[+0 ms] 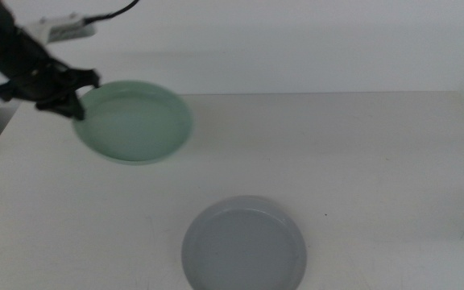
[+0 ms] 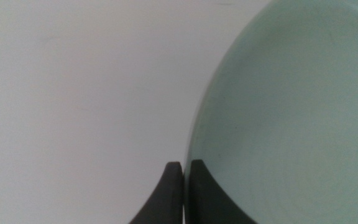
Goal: Stack the three bowls on top of each other.
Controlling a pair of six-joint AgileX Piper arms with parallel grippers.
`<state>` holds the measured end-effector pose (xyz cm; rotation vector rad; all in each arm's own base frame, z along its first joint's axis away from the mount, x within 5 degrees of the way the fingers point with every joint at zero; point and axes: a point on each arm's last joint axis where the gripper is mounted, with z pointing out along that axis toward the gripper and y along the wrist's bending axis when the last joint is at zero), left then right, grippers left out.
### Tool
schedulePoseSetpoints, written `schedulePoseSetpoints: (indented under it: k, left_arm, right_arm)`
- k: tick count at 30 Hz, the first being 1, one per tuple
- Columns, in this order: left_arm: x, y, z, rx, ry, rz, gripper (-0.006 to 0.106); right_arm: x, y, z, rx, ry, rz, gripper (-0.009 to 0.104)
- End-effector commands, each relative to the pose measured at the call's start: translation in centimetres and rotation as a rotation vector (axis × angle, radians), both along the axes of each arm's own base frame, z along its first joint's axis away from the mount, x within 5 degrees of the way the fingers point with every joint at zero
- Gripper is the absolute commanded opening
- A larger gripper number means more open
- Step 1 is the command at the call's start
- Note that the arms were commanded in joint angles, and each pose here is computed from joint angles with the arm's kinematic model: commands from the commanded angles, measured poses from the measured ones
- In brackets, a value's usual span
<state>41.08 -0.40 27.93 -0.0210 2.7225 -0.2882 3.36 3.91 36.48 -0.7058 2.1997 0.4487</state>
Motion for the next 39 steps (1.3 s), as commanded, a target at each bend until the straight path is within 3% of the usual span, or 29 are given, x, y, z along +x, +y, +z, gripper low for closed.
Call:
schedulePoseSetpoints:
  k: [1,7,13,19,29,32,39]
  left_arm:
    - [-3.0,-3.2,5.1,-0.007,-0.12,-0.044,0.0]
    - [-9.1,-9.4,4.6,-0.003,-0.163,-0.176,0.0]
    - [-12.6,-12.9,1.1,-0.07,-0.166,-0.197,0.0]
    - [-14.1,-15.0,-2.1,-0.072,-0.134,-0.251,0.0]
    - [-13.3,-15.9,-5.6,-0.095,-0.064,-0.215,0.002]
    - [-13.3,-15.9,-5.9,-0.085,-0.053,-0.227,0.015]
    - [-13.3,-15.8,-5.1,-0.082,-0.085,-0.25,0.086]
  right_arm:
    - [0.4,0.1,1.0,0.034,-0.058,-0.014,0.05]
    - [0.4,0.1,1.0,0.034,-0.058,-0.014,0.05]
    - [0.4,0.1,1.0,0.034,-0.058,-0.014,0.05]
    - [0.4,0.1,1.0,0.034,-0.058,-0.014,0.05]
    - [0.4,0.1,1.0,0.034,-0.058,-0.014,0.05]
    - [0.4,0.1,1.0,0.034,-0.058,-0.014,0.05]
    - [0.4,0.1,1.0,0.034,-0.058,-0.014,0.05]
